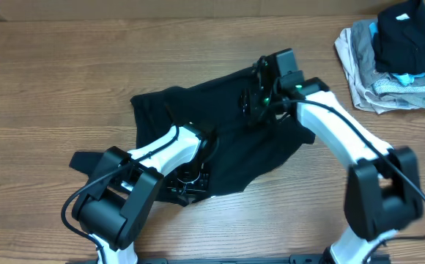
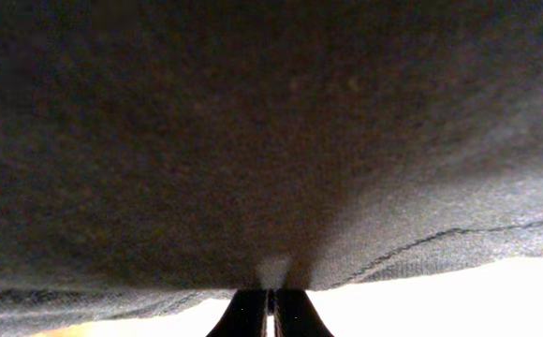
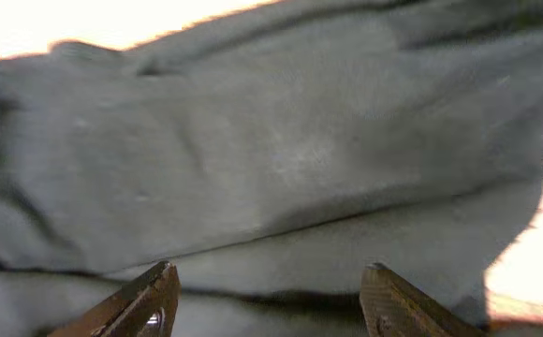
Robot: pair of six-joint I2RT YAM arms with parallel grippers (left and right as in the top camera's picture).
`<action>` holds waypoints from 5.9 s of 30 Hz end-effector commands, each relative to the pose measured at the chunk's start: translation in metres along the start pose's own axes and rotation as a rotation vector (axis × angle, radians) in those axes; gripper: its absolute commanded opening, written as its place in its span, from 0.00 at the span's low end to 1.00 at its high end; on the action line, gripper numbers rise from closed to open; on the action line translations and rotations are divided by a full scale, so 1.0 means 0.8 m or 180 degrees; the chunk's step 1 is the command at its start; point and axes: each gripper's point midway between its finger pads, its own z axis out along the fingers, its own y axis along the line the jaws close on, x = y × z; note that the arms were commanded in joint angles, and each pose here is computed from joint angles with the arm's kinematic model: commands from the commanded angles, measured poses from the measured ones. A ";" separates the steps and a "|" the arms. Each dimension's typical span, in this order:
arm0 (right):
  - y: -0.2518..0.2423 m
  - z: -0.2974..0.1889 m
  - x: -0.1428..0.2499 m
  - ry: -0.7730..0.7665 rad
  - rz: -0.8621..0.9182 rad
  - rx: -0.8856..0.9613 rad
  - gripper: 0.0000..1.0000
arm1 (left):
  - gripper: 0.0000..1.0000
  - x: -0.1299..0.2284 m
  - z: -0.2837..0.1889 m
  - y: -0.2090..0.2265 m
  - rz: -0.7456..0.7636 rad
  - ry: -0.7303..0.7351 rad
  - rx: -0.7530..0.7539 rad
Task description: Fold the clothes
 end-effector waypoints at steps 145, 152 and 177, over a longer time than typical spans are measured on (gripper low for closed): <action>-0.170 0.073 -0.086 0.0528 0.0079 0.0101 0.82 | 0.04 -0.309 -0.183 0.142 -0.0748 -0.2650 0.0723; -0.164 0.072 -0.103 0.0374 0.0096 0.0043 0.04 | 0.04 -0.311 -0.185 0.161 -0.0861 -0.2690 0.0566; -0.147 -0.165 -0.180 -0.0438 0.0237 0.0189 0.04 | 0.04 -0.264 -0.444 0.225 -0.0886 -0.3461 0.0065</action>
